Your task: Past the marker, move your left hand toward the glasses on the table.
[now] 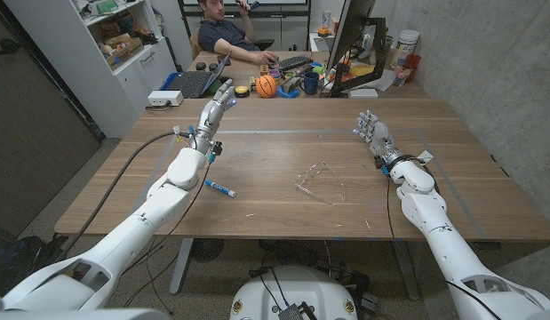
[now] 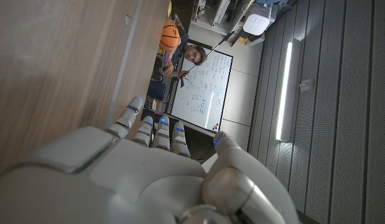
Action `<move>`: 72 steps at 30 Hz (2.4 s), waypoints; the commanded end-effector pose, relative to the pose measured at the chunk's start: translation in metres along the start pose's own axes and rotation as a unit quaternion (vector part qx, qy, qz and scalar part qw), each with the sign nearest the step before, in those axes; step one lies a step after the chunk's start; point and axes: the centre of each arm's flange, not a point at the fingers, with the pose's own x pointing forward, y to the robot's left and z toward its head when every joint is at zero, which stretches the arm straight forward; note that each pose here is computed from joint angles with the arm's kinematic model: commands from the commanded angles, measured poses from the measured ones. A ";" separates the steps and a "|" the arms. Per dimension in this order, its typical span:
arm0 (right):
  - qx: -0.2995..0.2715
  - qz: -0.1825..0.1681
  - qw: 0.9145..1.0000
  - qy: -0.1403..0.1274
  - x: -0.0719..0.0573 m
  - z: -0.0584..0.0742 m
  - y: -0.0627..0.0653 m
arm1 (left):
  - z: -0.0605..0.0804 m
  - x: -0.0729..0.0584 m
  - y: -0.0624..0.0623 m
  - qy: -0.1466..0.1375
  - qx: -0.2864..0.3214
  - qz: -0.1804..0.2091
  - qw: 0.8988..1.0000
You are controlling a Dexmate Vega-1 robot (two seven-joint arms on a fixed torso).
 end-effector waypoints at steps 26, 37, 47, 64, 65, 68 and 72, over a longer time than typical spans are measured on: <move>0.006 0.006 1.000 -0.002 -0.005 0.000 0.008 | 0.101 0.030 -0.053 -0.142 0.225 -0.148 0.953; 0.009 0.007 1.000 -0.006 -0.004 -0.001 0.009 | 0.117 0.026 -0.080 -0.178 0.298 -0.188 0.919; 0.011 0.008 1.000 -0.010 -0.002 0.000 0.009 | 0.124 0.025 -0.101 -0.198 0.327 -0.226 0.896; 0.016 0.007 1.000 -0.007 0.002 -0.003 0.006 | 0.113 0.029 -0.130 -0.210 0.380 -0.288 0.854; 0.016 0.006 1.000 -0.007 0.003 -0.004 0.005 | 0.113 0.030 -0.132 -0.209 0.388 -0.293 0.848; 0.017 0.007 1.000 -0.006 0.004 -0.004 0.005 | 0.113 0.032 -0.135 -0.206 0.408 -0.305 0.835; 0.018 0.008 1.000 -0.006 0.006 -0.005 0.005 | 0.112 0.034 -0.140 -0.202 0.420 -0.322 0.824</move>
